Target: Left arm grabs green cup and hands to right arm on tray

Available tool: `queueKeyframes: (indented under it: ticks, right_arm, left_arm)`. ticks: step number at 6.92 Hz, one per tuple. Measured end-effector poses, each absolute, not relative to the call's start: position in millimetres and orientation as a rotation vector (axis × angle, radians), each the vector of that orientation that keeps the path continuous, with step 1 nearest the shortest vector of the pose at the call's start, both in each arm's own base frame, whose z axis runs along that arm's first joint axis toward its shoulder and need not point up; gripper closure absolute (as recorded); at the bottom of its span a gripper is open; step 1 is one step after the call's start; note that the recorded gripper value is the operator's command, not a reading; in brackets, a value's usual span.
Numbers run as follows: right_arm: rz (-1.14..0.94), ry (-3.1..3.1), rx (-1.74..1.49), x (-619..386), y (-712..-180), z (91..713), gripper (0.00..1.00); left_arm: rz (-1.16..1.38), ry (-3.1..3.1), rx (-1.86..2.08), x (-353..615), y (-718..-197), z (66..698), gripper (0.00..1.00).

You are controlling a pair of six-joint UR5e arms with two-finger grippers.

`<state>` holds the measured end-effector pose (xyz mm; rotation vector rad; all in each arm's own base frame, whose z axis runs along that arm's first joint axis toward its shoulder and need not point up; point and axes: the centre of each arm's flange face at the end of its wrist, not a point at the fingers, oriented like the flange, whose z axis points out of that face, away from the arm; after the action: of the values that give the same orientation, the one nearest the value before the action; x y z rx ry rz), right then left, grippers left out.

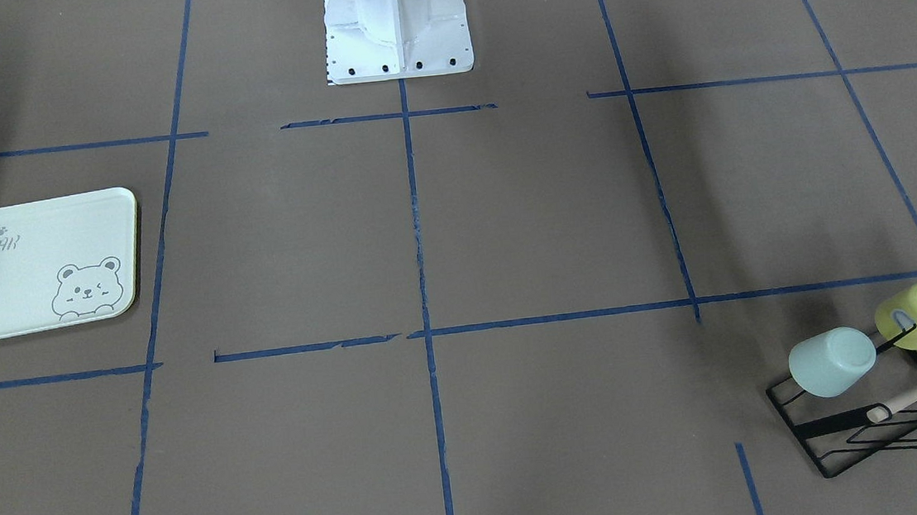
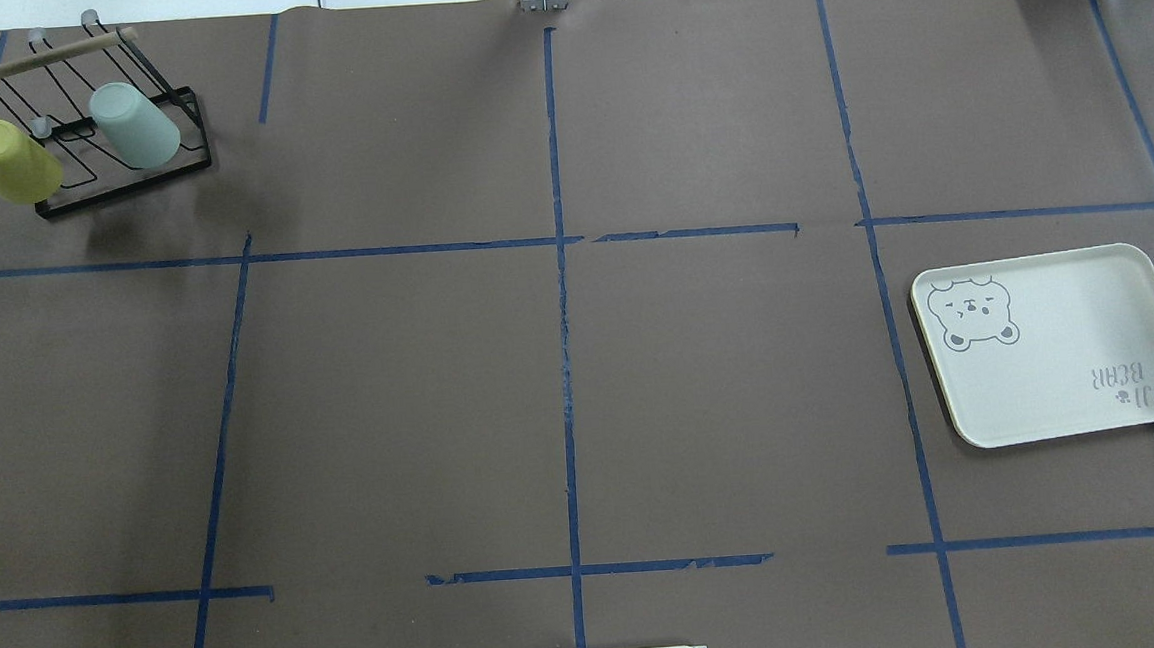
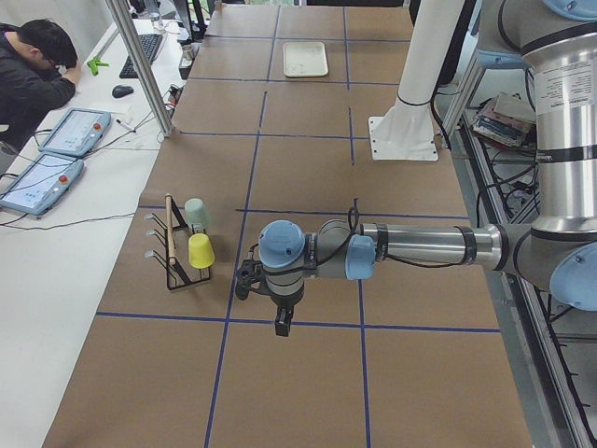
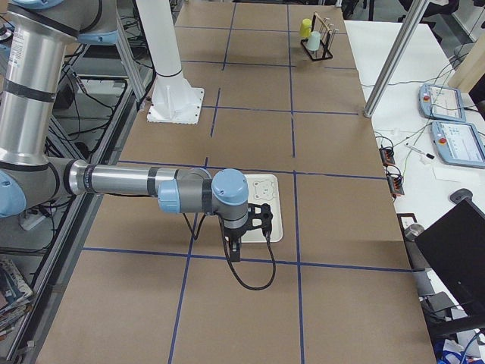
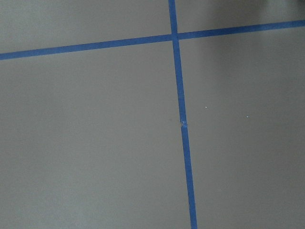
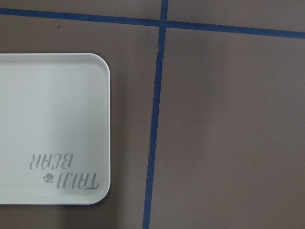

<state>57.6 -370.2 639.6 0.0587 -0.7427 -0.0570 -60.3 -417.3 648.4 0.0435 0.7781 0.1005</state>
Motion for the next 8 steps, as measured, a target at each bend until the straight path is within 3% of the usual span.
queueKeyframes:
  ticks: [6, 8]
  right_arm:
    - [-0.056, -0.743, 0.057, 58, -370, 640, 0.0]
    - [-0.057, -0.743, 0.058, 58, -371, 640, 0.0]
  left_arm:
    - [0.098, 0.781, 0.045, -59, -420, 647, 0.0]
    - [0.142, 0.778, 0.151, -57, -462, 614, 0.0]
